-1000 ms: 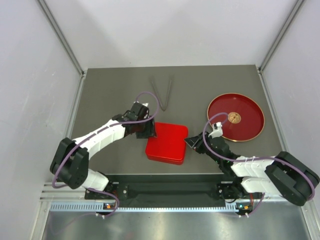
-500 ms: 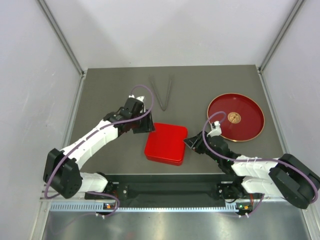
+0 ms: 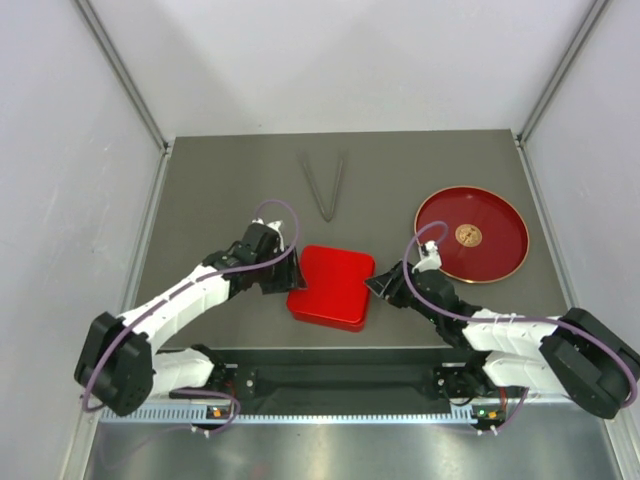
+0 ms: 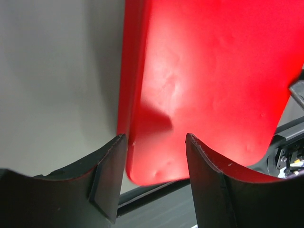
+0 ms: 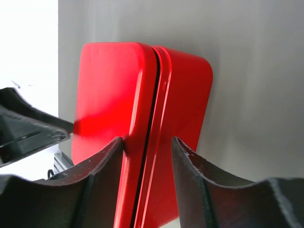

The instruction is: Pack the chocolate

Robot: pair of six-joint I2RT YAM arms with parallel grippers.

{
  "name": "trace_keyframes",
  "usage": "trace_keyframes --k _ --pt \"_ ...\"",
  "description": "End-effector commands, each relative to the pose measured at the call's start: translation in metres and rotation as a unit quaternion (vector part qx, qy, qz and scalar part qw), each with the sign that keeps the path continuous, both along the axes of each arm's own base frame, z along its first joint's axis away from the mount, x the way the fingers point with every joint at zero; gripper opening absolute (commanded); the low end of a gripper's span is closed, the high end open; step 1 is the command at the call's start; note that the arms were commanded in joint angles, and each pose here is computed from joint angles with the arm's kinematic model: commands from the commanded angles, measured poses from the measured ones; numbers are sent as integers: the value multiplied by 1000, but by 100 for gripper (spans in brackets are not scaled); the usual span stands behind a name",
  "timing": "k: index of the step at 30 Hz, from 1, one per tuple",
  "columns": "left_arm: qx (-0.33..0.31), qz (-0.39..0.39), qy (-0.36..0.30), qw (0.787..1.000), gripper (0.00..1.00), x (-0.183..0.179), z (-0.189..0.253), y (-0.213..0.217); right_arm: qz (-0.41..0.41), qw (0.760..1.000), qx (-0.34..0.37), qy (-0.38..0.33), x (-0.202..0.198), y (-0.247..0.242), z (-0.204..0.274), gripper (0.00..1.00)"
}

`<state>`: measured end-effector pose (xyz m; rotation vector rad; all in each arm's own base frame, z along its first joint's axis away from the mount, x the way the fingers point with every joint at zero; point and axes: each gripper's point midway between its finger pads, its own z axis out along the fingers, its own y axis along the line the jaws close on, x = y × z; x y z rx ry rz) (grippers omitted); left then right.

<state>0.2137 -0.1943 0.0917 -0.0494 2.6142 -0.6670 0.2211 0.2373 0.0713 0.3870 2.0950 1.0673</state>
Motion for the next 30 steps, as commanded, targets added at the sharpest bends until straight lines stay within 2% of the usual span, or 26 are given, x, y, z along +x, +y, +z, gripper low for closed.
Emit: trace_keyframes --k 1,7,10,20,26,30 --pt "-36 -12 -1 999 57 13 2 -20 34 999 -27 15 -12 6 -10 45" --pt "-63 -24 -23 997 56 25 29 -33 35 999 -22 13 -11 7 -8 45" --pt "-52 -19 -38 998 55 31 42 -30 39 999 -19 8 -11 10 -4 46" --pt "-30 -17 -30 999 53 29 38 -24 41 999 -21 -6 -7 12 6 46" --pt "21 7 -42 999 53 35 36 -5 42 999 -32 -5 -6 11 6 46" --pt "28 3 -42 999 53 34 34 -3 41 999 -33 -12 -4 11 11 46"
